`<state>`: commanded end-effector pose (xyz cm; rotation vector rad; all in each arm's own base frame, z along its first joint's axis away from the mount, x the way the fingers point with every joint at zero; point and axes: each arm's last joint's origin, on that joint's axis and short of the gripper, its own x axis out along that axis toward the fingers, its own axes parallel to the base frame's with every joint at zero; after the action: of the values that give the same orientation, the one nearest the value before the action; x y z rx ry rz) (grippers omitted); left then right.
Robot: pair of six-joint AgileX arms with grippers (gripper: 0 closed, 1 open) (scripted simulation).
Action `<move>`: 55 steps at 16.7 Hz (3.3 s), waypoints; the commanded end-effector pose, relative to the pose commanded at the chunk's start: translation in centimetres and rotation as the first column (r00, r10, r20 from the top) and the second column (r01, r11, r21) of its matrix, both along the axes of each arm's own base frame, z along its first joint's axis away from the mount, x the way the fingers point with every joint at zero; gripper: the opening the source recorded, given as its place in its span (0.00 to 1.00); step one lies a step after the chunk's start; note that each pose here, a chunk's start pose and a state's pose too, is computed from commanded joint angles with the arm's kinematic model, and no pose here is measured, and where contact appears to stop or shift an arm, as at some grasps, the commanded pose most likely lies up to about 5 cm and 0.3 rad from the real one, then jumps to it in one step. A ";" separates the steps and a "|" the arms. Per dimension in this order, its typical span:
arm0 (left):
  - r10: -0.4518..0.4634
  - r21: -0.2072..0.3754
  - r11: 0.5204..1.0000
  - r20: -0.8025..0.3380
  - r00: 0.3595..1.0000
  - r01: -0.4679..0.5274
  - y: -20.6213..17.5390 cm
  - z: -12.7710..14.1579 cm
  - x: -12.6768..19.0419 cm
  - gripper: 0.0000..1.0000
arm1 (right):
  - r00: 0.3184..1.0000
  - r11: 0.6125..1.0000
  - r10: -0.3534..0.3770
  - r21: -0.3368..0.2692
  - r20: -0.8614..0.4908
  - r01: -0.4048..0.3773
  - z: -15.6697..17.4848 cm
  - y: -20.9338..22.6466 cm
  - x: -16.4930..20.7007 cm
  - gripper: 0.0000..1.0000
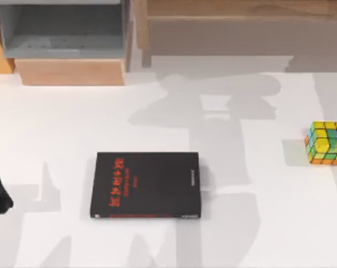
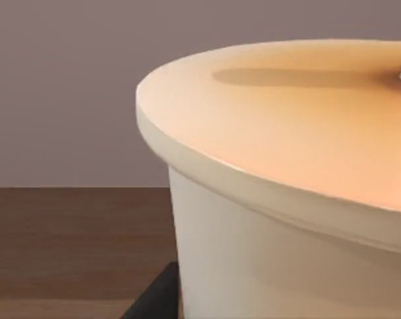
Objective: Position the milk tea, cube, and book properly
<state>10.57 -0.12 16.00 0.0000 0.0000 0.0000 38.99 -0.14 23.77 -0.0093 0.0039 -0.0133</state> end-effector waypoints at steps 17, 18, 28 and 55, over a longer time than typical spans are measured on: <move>0.000 0.000 1.000 0.000 1.000 0.000 0.0 0.0 0.0 1.00 | 0.996 1.000 0.001 -0.027 0.085 0.001 -5.0 -6.5 -3.7 0.00; 0.000 0.000 1.000 0.000 1.000 0.000 0.0 0.0 0.0 1.00 | 0.997 1.000 0.004 -0.026 0.080 -0.001 -5.7 -6.7 -3.7 0.00; 0.000 0.000 1.000 0.000 1.000 0.000 0.0 0.0 0.0 1.00 | 1.000 1.000 0.008 0.003 -0.011 -0.008 -10.9 -8.3 -4.6 0.00; 0.000 0.000 1.000 0.000 1.000 0.000 0.0 0.0 0.0 1.00 | 1.000 1.000 0.005 0.002 -0.013 -0.005 -14.0 -8.5 -4.7 0.98</move>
<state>10.57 -0.12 16.00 0.0000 0.0000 0.0000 34.26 -8.63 9.80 -0.0076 0.0164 -0.0086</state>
